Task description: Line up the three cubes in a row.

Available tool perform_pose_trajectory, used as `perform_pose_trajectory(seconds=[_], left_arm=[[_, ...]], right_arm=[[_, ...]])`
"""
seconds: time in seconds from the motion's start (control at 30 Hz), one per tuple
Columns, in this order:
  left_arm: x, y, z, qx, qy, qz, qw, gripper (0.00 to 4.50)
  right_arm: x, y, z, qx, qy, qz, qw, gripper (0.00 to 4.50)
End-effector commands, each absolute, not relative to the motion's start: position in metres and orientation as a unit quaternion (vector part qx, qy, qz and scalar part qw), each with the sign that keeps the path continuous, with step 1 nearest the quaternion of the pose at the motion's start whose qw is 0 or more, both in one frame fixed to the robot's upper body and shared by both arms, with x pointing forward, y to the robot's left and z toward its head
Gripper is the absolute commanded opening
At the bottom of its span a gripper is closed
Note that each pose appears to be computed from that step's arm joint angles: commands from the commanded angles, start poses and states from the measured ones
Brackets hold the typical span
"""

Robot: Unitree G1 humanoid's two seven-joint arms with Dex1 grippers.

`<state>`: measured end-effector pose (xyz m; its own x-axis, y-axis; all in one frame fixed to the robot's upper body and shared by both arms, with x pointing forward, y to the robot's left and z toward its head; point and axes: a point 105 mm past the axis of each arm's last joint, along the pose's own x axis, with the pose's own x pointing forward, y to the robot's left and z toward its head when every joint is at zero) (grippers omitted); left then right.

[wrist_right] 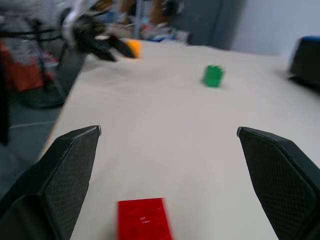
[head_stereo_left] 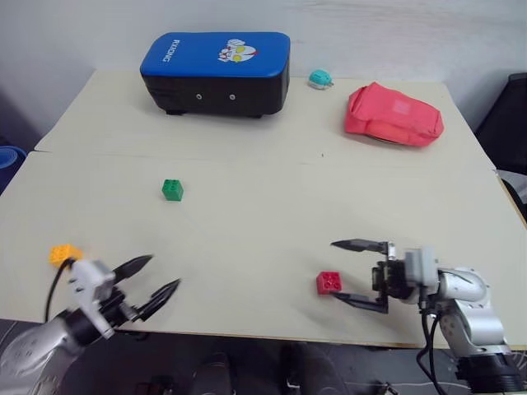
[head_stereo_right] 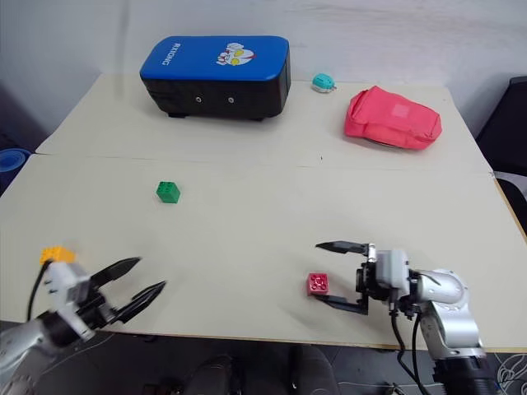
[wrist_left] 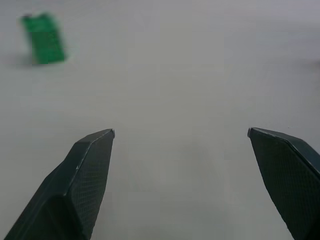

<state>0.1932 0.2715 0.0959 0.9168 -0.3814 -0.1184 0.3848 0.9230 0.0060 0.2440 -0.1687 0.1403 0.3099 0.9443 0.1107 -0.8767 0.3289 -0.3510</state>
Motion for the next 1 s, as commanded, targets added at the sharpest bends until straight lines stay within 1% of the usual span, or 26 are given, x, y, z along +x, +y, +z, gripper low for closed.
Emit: perform_pose_trajectory(seconds=[0.03,0.07,0.13,0.2,0.23,0.37,0.4,0.43,0.53,0.6,0.67,0.73,0.83,0.93,1.0], left_arm=[[0.172,0.309,0.104,0.03,0.022,-0.069,0.997,4.5],[0.166,0.314,0.102,0.024,0.02,-0.047,0.998,4.5],[0.161,0.313,0.101,0.01,0.01,-0.023,1.0,4.5],[0.166,0.304,0.104,0.003,-0.003,-0.026,1.0,4.5],[0.172,0.299,0.108,-0.002,-0.014,-0.028,1.0,4.5],[0.217,0.272,0.142,-0.044,-0.088,-0.035,0.995,4.5],[0.224,0.269,0.147,-0.054,-0.096,-0.033,0.993,4.5],[0.243,0.263,0.154,-0.065,-0.1,-0.029,0.992,4.5],[0.275,0.252,0.164,-0.078,-0.092,-0.015,0.993,4.5],[0.304,0.245,0.175,-0.121,-0.102,-0.011,0.987,4.5],[0.333,0.236,0.174,-0.109,-0.08,-0.012,0.991,4.5],[0.354,0.231,0.17,-0.091,-0.063,-0.011,0.994,4.5],[0.377,0.221,0.17,-0.062,-0.06,-0.02,0.996,4.5],[0.397,0.216,0.151,-0.08,-0.029,-0.006,0.996,4.5],[0.404,0.207,0.144,-0.083,-0.014,-0.015,0.996,4.5]], right_arm=[[0.245,-0.187,0.148,-0.11,-0.178,0.496,0.843,4.48],[0.244,-0.191,0.146,-0.108,-0.178,0.483,0.85,4.48],[0.236,-0.196,0.139,-0.077,-0.152,0.494,0.853,4.48],[0.231,-0.197,0.136,-0.066,-0.145,0.497,0.853,4.48],[0.231,-0.197,0.136,-0.073,-0.147,0.496,0.853,4.48],[0.232,-0.194,0.141,-0.091,-0.171,0.49,0.85,4.48],[0.233,-0.193,0.142,-0.092,-0.176,0.49,0.849,4.48],[0.235,-0.188,0.146,-0.079,-0.184,0.493,0.847,4.48],[0.237,-0.179,0.156,-0.065,-0.201,0.502,0.839,4.48],[0.241,-0.169,0.163,-0.07,-0.216,0.512,0.828,4.48],[0.244,-0.164,0.166,-0.078,-0.226,0.515,0.823,4.48],[0.247,-0.162,0.168,-0.08,-0.231,0.511,0.824,4.48],[0.249,-0.16,0.169,-0.085,-0.233,0.51,0.824,4.48],[0.25,-0.157,0.168,-0.089,-0.232,0.511,0.823,4.48],[0.25,-0.156,0.168,-0.092,-0.231,0.51,0.823,4.48]])
